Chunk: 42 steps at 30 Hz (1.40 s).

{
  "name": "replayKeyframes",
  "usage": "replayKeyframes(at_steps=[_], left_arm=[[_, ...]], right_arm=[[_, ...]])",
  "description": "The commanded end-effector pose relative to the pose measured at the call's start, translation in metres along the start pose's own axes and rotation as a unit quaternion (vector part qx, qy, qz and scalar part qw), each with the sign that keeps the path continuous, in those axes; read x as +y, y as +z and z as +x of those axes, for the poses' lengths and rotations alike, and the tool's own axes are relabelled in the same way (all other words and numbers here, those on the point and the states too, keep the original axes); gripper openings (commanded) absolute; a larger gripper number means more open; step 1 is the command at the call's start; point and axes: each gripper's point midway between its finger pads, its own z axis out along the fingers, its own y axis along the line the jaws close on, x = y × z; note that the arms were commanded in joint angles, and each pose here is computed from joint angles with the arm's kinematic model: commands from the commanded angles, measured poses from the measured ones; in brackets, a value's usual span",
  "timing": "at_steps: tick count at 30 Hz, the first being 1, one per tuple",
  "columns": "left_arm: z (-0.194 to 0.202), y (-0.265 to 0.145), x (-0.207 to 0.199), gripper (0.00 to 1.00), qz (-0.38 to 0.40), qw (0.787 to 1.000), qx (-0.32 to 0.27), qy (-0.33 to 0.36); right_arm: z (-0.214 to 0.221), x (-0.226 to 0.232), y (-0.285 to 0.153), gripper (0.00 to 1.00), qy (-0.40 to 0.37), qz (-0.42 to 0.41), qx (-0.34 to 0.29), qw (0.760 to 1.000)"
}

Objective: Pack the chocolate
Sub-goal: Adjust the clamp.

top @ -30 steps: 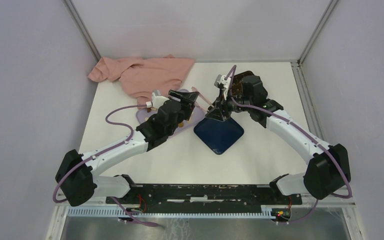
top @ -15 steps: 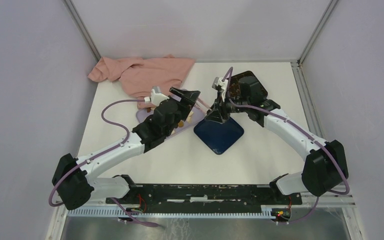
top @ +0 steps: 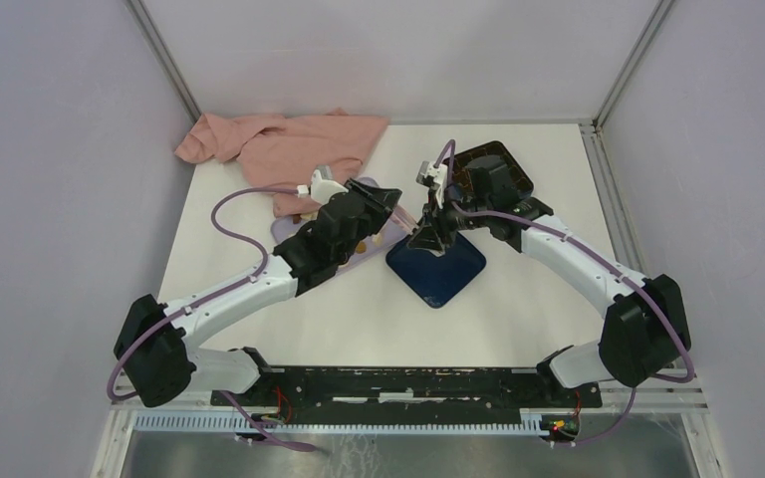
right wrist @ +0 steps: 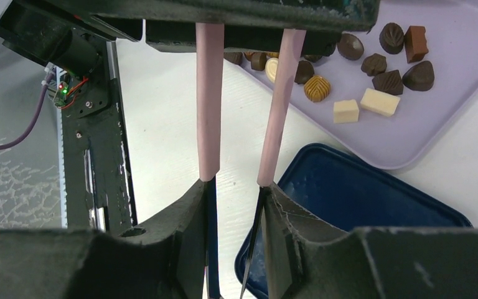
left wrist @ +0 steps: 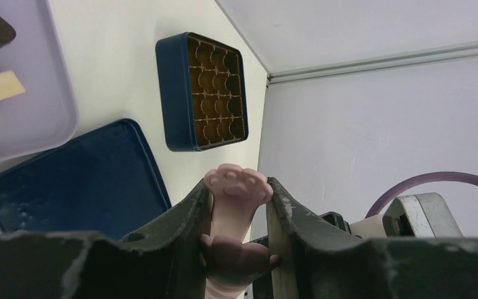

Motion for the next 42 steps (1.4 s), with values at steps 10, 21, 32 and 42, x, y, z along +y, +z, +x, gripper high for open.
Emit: replayKeyframes(at_steps=[10, 21, 32, 42], left_arm=[[-0.005, -0.004, -0.013, 0.02, 0.009, 0.991, -0.006, -0.130], [-0.009, -0.009, -0.016, 0.02, 0.013, 0.989, -0.008, -0.150], [-0.005, -0.007, -0.018, 0.02, 0.019, 0.988, 0.001, -0.151], [-0.001, -0.004, -0.014, 0.02, 0.015, 0.988, 0.004, -0.153]], right_arm=[[-0.034, 0.002, -0.023, 0.84, -0.151, 0.044, -0.051, 0.986], [-0.028, 0.001, -0.030, 0.80, -0.138, 0.038, -0.086, 0.986], [-0.025, -0.002, -0.014, 0.57, -0.120, 0.036, -0.071, 0.990], [-0.038, 0.001, -0.013, 0.56, -0.112, 0.031, -0.090, 0.989]])
